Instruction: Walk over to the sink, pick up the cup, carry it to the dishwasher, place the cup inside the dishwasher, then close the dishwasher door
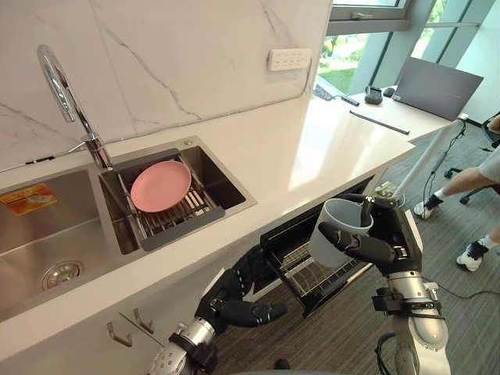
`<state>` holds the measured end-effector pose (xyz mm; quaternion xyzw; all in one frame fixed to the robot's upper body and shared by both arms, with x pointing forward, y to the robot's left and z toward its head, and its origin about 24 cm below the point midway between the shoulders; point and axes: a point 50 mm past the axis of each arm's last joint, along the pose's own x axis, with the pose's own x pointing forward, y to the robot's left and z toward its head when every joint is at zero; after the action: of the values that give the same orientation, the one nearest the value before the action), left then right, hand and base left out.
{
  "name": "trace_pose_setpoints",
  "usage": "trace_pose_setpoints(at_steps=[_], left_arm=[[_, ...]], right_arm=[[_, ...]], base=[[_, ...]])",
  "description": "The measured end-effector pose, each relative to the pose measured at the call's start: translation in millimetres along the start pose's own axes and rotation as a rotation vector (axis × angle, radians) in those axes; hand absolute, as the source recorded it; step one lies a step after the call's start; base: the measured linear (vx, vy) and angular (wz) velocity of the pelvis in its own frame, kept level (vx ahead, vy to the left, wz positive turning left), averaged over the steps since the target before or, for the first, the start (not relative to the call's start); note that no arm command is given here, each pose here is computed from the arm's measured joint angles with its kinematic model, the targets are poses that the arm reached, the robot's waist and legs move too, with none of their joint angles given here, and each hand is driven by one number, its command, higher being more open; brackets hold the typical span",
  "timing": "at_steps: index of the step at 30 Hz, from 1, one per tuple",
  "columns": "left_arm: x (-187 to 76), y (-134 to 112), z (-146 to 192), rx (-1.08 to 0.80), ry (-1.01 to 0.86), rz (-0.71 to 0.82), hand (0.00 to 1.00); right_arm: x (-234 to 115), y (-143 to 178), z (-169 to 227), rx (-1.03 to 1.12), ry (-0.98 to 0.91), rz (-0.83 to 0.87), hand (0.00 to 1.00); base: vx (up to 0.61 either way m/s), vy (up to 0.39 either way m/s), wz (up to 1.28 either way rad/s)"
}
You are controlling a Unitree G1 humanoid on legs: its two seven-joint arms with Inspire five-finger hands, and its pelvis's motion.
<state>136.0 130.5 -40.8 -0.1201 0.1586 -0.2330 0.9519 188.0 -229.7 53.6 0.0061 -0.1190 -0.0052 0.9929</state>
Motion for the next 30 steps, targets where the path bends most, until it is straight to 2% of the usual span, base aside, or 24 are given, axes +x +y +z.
trace_pose_setpoints(at_steps=[5, 6, 9, 16, 23, 25, 30], left_arm=[[-14, 18, -45, -0.027, 0.212, 0.145, 1.0], [-28, 27, -66, -0.037, 0.317, 0.229, 1.0], [-45, 37, -87, -0.025, 0.436, 0.325, 1.0], [-68, 67, -95, -0.009, 0.467, 0.542, 1.0], [-88, 66, -115, -0.033, 0.573, 0.583, 1.0], [-84, 67, -113, -0.025, 0.563, 0.576, 1.0], [-66, 79, -102, -0.004, 0.52, 0.568, 1.0]], right_arm=[[-6, -6, -14, -0.015, 0.071, -0.014, 0.0], [-10, -9, -24, -0.022, 0.12, -0.022, 0.0], [-16, -14, -34, -0.056, 0.178, -0.052, 0.0], [-24, -26, -50, -0.181, 0.288, -0.079, 0.0], [-29, -32, -70, -0.275, 0.395, -0.115, 0.0], [-26, -36, -70, -0.316, 0.404, -0.115, 0.0], [7, -57, -60, -0.444, 0.341, -0.155, 0.0]], base=[[-0.01, -0.012, -0.12], [0.01, -0.01, -0.12], [0.01, -0.006, -0.05], [0.0, -0.009, 0.02], [-0.02, -0.009, 0.03], [0.0, -0.011, 0.02], [0.01, -0.012, 0.03]])
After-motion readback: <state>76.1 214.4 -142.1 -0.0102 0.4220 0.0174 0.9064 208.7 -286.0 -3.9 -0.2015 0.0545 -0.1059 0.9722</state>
